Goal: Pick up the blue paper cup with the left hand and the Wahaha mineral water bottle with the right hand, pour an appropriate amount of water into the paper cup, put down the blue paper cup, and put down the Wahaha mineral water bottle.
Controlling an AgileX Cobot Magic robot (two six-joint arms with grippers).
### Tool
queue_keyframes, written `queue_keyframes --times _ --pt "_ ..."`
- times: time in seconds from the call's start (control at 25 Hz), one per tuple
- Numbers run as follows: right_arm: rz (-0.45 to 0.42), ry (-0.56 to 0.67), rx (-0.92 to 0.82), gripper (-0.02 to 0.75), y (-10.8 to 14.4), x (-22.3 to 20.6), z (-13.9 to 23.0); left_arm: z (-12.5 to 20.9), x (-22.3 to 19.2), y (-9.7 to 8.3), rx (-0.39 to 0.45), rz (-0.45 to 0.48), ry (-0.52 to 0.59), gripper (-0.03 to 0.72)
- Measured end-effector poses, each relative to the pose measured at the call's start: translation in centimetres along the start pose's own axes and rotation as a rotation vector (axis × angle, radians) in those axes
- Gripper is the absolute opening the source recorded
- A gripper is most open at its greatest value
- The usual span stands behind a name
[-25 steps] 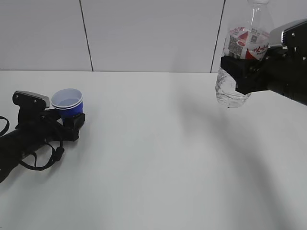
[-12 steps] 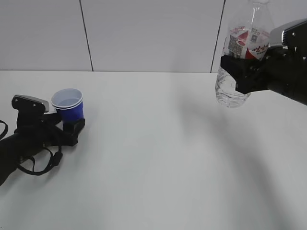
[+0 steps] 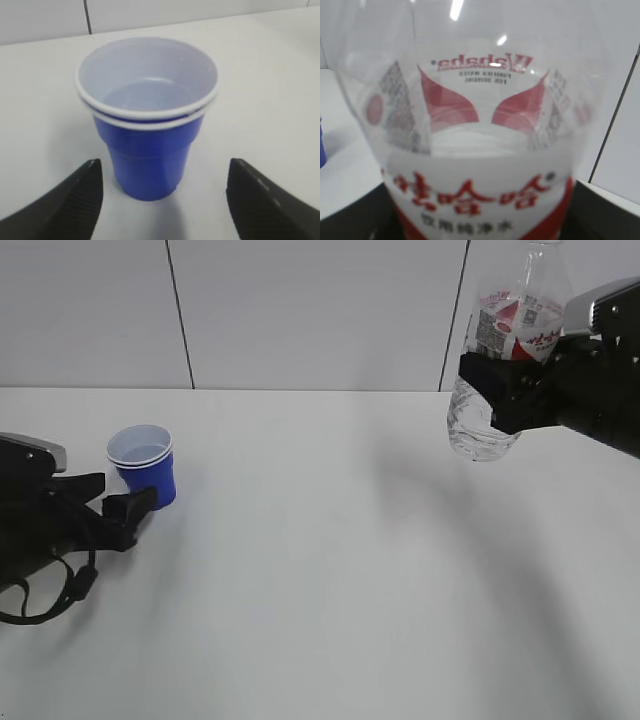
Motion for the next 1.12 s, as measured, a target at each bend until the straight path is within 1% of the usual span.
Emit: queue_keyframes --times 0.24,0.28,0.32,0.4,0.44,0.52,0.6,0.72,0.92,1.12 --pt "-0.003 -0.006 0.000 0.432 0.0 0.0 -0.1 -3.8 4.3 -0.4 -0.018 -0.011 -0.077 0.585" --pt "-0.003 -0.007 -0.004 0.432 0.1 0.0 -0.1 -3.8 4.3 -0.4 -0.018 -0.011 -0.077 0.585" --pt "-0.002 -0.008 -0.009 0.432 0.0 0.0 -0.1 -5.2 5.6 -0.4 -0.030 -0.018 -0.101 0.575" --pt "0.004 -0.010 -0.020 0.432 -0.1 0.0 -0.2 -6.4 6.7 -0.3 -0.049 -0.027 -0.089 0.562" --pt "0.007 -0.011 -0.026 0.432 -0.1 0.0 -0.2 -6.6 7.1 -0.2 -0.056 -0.032 -0.061 0.558" --pt "0.014 -0.014 -0.037 0.432 -0.2 0.0 -0.2 -7.4 8.2 -0.1 -0.039 -0.043 -0.030 0.554" --pt "0.015 -0.015 -0.039 0.432 -0.2 0.0 -0.2 -8.3 9.3 0.1 -0.001 -0.057 -0.018 0.552" --pt "0.016 -0.015 -0.042 0.432 -0.3 0.0 -0.2 -10.0 11.2 0.3 0.029 -0.082 -0.028 0.552" --pt "0.016 -0.015 -0.042 0.431 -0.3 0.0 -0.2 -11.6 14.0 0.6 0.098 -0.118 -0.031 0.551" --pt "0.017 -0.015 -0.043 0.431 -0.3 0.0 -0.2 -13.1 17.3 0.4 0.102 -0.148 -0.044 0.550"
Point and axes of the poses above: a point on each arm's last joint axis where the gripper is mounted, x pointing back along that axis away from the gripper, y along the wrist's bending axis when the last joint is at zero, z = x × y, the point moved 7 cm from there along -x, pointing out along that axis toward the gripper, and after that the axes turned 8 degrees about -x, right-handed, at the moved point
